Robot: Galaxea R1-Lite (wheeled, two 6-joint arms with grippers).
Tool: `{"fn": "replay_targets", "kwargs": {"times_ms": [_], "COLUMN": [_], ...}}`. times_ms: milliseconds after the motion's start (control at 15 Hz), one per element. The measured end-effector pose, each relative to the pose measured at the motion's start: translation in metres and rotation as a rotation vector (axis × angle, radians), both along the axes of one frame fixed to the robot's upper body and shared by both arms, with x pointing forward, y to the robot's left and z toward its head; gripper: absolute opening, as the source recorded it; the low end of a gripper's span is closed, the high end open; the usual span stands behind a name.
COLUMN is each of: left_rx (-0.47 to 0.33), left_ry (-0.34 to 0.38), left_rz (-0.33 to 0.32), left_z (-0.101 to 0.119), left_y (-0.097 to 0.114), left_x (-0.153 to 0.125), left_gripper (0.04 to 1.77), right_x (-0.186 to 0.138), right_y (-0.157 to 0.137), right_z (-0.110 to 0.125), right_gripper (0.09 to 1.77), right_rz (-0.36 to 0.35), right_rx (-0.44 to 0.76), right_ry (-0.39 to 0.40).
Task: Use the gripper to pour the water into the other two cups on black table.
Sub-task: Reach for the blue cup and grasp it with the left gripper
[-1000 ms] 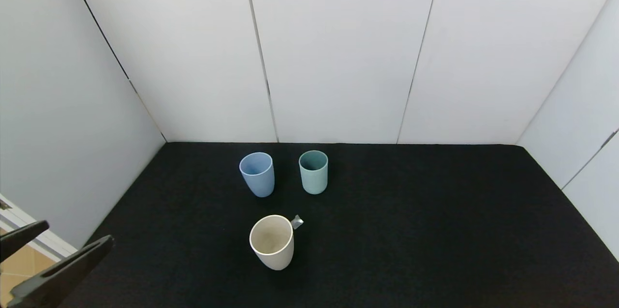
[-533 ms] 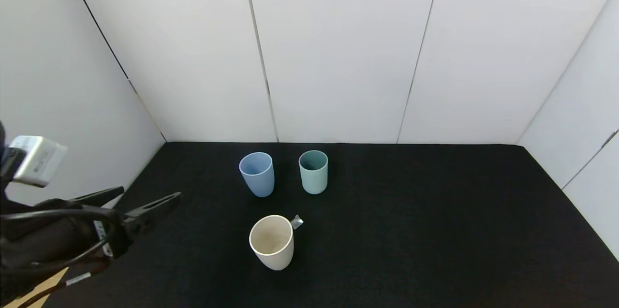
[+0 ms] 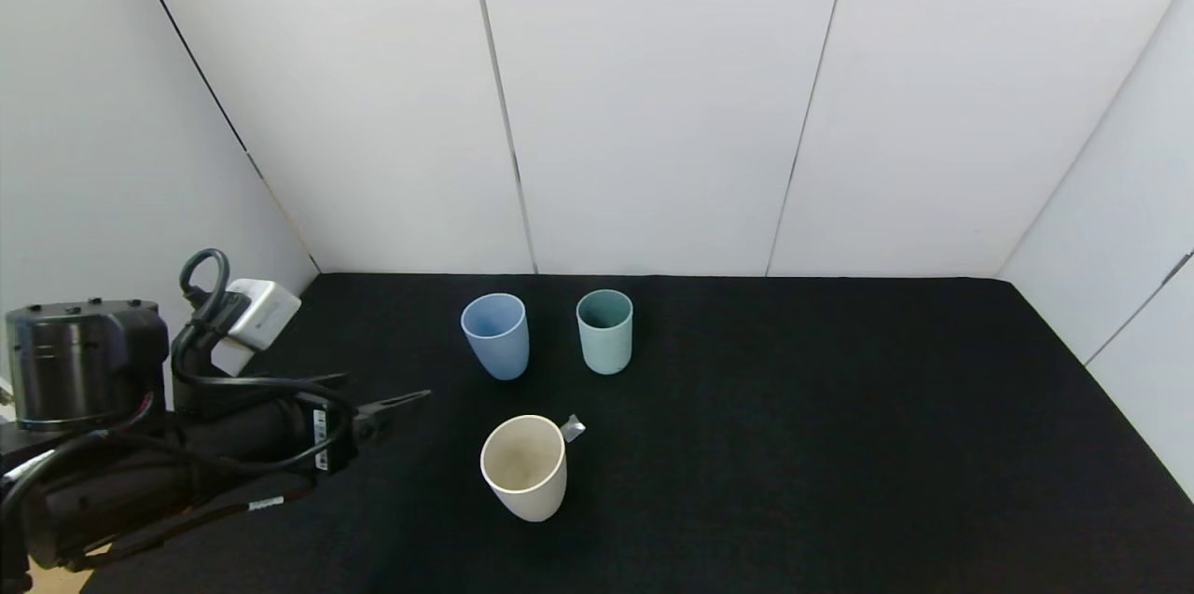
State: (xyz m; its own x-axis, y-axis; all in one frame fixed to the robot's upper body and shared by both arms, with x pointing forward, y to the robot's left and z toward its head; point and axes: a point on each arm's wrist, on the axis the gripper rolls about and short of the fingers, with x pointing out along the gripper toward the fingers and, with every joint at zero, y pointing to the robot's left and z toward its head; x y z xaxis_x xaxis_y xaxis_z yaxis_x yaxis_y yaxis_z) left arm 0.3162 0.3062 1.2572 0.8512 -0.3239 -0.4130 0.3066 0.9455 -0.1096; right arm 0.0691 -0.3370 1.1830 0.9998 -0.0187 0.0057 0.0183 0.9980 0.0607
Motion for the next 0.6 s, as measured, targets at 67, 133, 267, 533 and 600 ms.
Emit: {"fn": "replay_targets", "kwargs": {"times_ms": [67, 133, 267, 533, 600], "left_rx": [0.008, 0.018, 0.028, 0.038, 0.044], "left_ry": [0.016, 0.022, -0.009, -0.051, -0.047], "left_rz": [-0.005, -0.01, -0.017, -0.022, -0.026], "left_z": [-0.004, -0.009, -0.015, -0.038, -0.044], "left_y": [-0.001, -0.001, -0.003, -0.006, -0.007], "left_x": [0.006, 0.012, 0.026, 0.052, 0.057], "left_gripper": [1.72, 1.72, 1.72, 1.72, 1.72], "right_x": [0.0, 0.0, 0.0, 0.0, 0.0], "right_y": [0.0, 0.0, 0.0, 0.0, 0.0], "right_z": [0.0, 0.0, 0.0, 0.0, 0.0], "right_gripper": [1.71, 1.71, 1.71, 1.71, 1.71], "right_rz": [0.0, 0.0, 0.0, 0.0, 0.0], "right_rx": [0.0, 0.0, 0.0, 0.0, 0.0], "right_ry": [0.0, 0.0, 0.0, 0.0, 0.0]}}
